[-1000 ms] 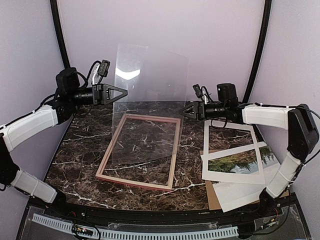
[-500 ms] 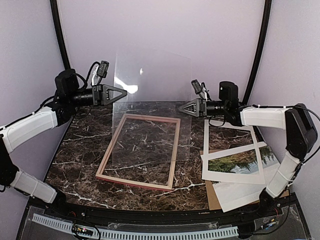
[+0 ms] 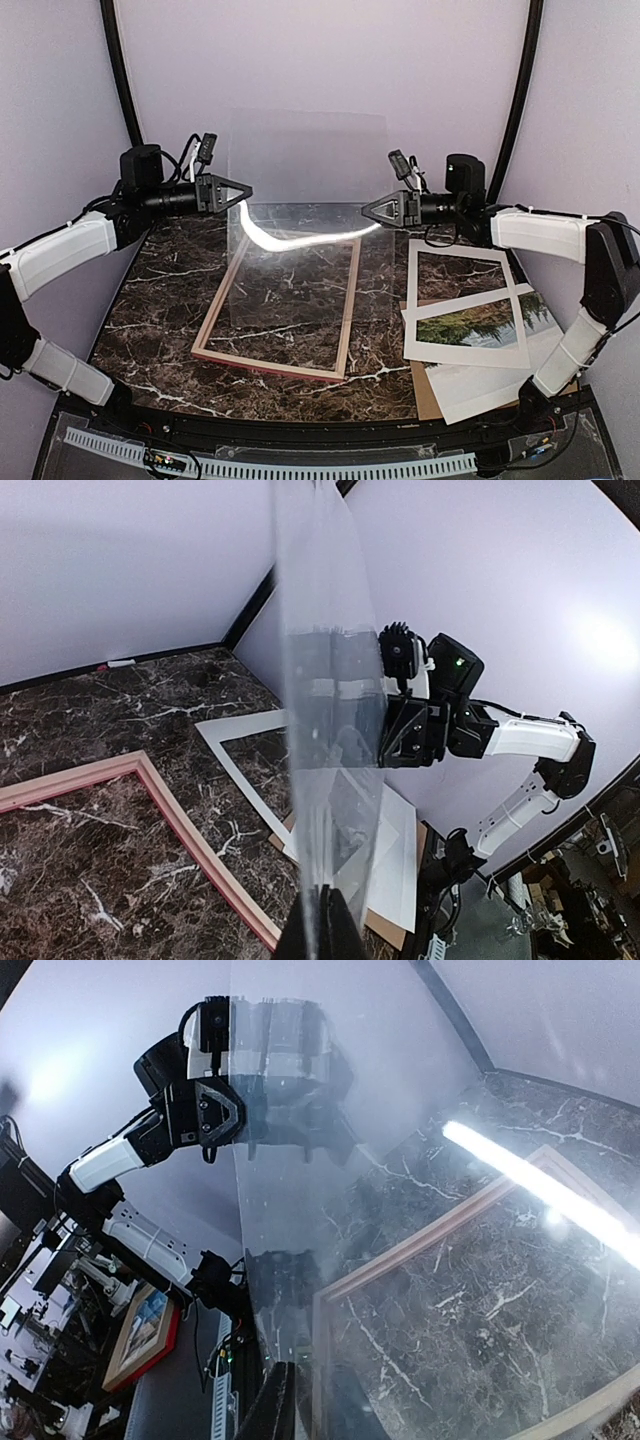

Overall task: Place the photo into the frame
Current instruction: Pass from the left arm to the right, then adjust the frame body at the center of the board.

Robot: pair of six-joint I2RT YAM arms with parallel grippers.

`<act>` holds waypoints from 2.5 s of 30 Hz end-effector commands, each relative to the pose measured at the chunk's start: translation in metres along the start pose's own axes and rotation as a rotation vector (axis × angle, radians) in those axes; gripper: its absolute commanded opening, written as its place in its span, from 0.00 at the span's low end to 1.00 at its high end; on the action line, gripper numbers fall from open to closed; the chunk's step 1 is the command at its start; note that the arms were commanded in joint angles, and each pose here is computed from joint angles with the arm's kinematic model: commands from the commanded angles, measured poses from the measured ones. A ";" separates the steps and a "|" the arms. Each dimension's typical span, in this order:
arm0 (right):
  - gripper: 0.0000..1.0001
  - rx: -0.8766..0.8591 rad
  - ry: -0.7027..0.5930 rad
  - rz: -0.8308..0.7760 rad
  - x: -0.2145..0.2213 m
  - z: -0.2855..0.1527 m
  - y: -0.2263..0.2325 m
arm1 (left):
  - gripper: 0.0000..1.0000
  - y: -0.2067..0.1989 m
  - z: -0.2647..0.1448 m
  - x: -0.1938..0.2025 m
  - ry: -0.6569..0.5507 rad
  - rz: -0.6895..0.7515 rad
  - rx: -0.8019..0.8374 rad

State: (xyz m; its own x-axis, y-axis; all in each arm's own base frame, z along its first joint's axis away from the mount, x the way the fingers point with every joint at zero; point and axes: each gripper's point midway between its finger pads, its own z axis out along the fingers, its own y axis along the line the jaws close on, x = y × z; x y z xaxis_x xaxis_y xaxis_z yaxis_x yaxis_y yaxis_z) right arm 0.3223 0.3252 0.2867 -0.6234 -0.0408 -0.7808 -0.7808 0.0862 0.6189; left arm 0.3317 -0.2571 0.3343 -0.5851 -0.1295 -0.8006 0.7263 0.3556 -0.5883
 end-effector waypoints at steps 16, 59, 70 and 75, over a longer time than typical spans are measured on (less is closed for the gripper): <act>0.07 0.031 -0.033 -0.026 -0.018 -0.007 0.002 | 0.00 0.022 -0.003 0.001 -0.020 -0.027 -0.109; 0.00 0.137 -0.179 0.252 -0.078 -0.061 0.029 | 0.90 0.213 -0.075 0.116 0.249 -0.340 -0.856; 0.00 0.157 -0.206 0.266 -0.083 -0.074 0.027 | 0.87 0.257 -0.063 0.186 0.423 -0.461 -0.883; 0.00 0.156 -0.210 0.275 -0.085 -0.073 0.020 | 0.76 0.238 -0.053 0.203 0.434 -0.492 -0.822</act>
State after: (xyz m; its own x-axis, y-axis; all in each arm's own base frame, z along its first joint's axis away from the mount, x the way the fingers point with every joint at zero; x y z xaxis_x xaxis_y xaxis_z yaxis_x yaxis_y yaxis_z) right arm 0.3548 0.2603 0.3478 -0.8159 0.1863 -0.5473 -0.5021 0.2407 0.8306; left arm 0.3854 -0.1325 0.0387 -0.9332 -0.1647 -0.3193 -0.0227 0.9140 -0.4051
